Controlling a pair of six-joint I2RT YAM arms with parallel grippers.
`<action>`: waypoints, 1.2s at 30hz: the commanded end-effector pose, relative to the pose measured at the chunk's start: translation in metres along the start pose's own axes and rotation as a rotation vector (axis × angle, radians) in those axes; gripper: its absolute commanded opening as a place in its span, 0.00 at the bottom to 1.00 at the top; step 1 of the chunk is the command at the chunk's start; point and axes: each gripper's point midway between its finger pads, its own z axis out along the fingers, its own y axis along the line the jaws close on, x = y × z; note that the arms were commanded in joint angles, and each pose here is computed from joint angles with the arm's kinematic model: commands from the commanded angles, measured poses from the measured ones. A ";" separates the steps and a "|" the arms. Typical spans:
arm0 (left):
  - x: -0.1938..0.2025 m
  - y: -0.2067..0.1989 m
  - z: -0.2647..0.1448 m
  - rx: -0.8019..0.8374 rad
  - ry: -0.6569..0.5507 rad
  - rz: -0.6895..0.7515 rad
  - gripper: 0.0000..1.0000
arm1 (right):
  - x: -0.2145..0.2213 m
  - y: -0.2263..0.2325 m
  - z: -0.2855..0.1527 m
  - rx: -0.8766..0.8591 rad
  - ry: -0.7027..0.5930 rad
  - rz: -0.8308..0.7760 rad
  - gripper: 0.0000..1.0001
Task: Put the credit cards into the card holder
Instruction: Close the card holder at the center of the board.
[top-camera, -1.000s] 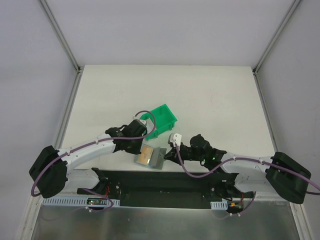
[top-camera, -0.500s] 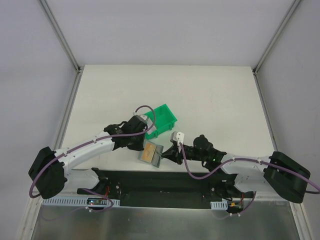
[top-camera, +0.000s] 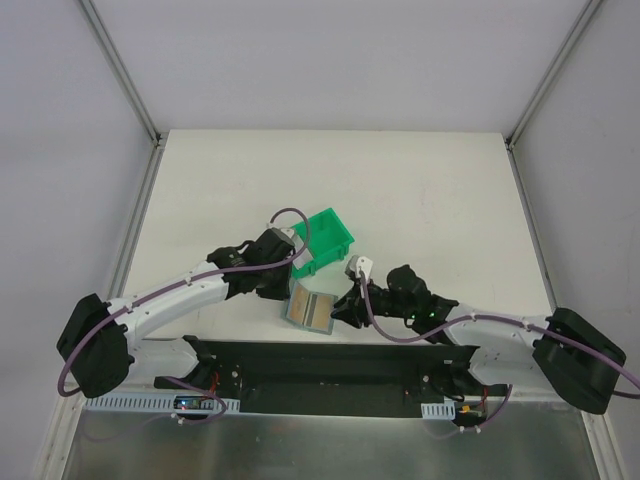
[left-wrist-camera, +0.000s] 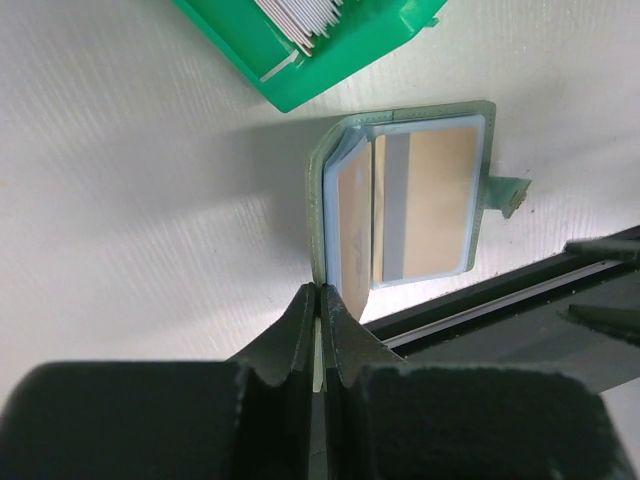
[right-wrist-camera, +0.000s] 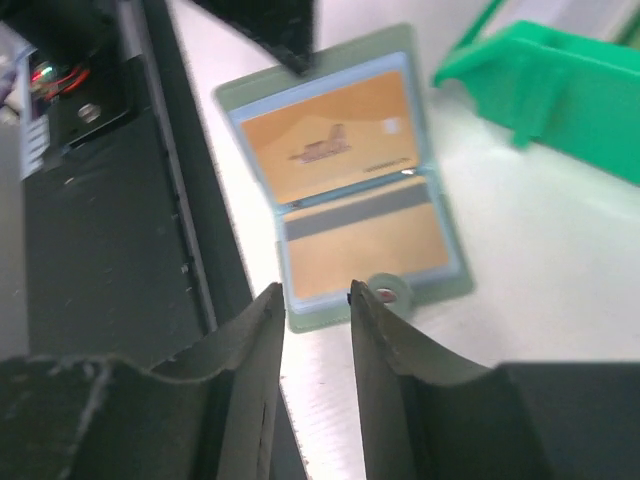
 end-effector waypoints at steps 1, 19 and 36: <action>-0.010 -0.010 -0.011 0.032 -0.033 -0.065 0.00 | -0.022 -0.032 -0.014 0.244 0.028 0.122 0.36; -0.011 -0.019 -0.010 0.032 -0.025 -0.155 0.00 | -0.001 -0.039 0.018 0.536 0.557 0.349 0.33; -0.012 -0.015 -0.009 0.013 -0.040 -0.167 0.00 | 0.040 -0.041 -0.016 0.609 0.677 0.350 0.29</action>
